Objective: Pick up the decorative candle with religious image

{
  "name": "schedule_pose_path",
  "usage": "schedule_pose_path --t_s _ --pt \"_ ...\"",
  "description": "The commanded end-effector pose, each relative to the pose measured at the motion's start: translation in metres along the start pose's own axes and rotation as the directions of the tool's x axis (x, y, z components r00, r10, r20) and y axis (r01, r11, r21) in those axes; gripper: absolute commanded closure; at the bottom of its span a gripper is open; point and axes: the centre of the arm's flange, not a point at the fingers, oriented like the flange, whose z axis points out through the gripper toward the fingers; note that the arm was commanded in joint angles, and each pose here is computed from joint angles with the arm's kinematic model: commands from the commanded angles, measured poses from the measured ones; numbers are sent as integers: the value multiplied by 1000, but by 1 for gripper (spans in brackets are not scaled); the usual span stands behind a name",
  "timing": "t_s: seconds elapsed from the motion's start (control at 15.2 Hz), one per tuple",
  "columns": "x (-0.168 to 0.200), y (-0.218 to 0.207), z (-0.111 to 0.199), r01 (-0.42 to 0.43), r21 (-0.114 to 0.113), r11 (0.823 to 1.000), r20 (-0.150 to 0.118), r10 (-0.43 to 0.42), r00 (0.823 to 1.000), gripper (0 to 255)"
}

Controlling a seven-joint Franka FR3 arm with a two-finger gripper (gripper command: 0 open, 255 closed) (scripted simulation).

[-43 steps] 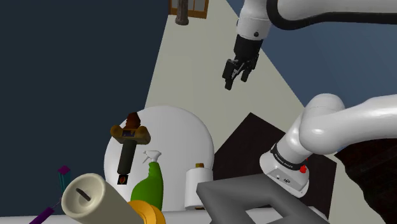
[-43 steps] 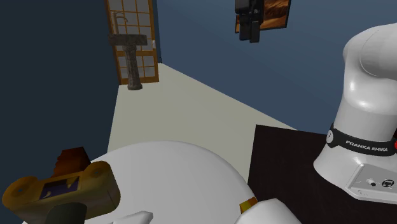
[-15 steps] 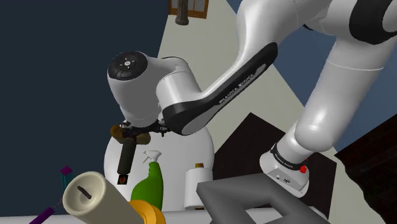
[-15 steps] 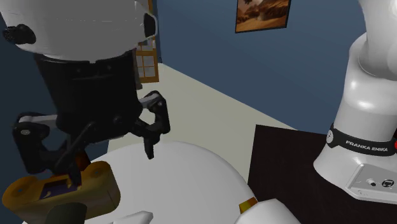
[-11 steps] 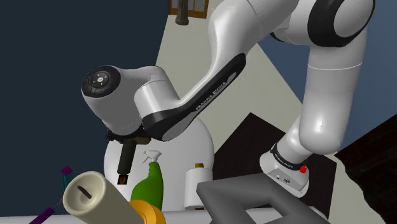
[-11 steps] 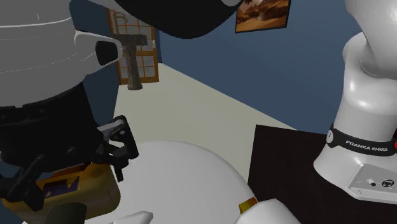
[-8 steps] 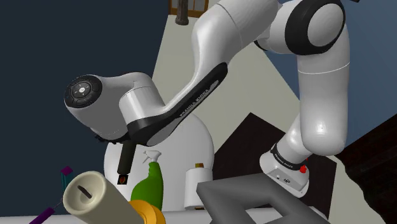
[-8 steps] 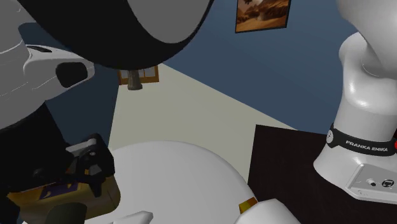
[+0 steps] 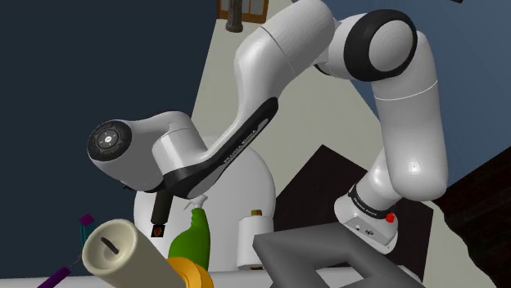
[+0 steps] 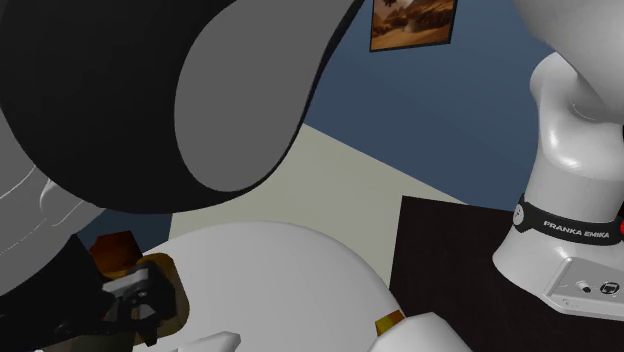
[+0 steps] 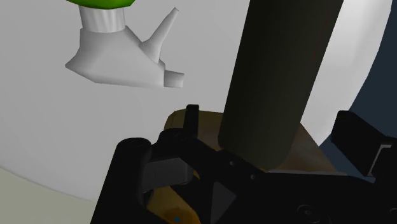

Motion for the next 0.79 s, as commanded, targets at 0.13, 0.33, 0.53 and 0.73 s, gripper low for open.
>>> schedule_pose_path --t_s 0.13,0.33,0.53,0.73 --pt "-1 1 3 0 0 1000 0 0 1000 255" --pt "-1 1 3 0 0 1000 0 0 1000 255" --pt "-1 1 3 0 0 1000 0 0 1000 255" --pt "0 1 -1 0 0 1000 0 0 1000 255"
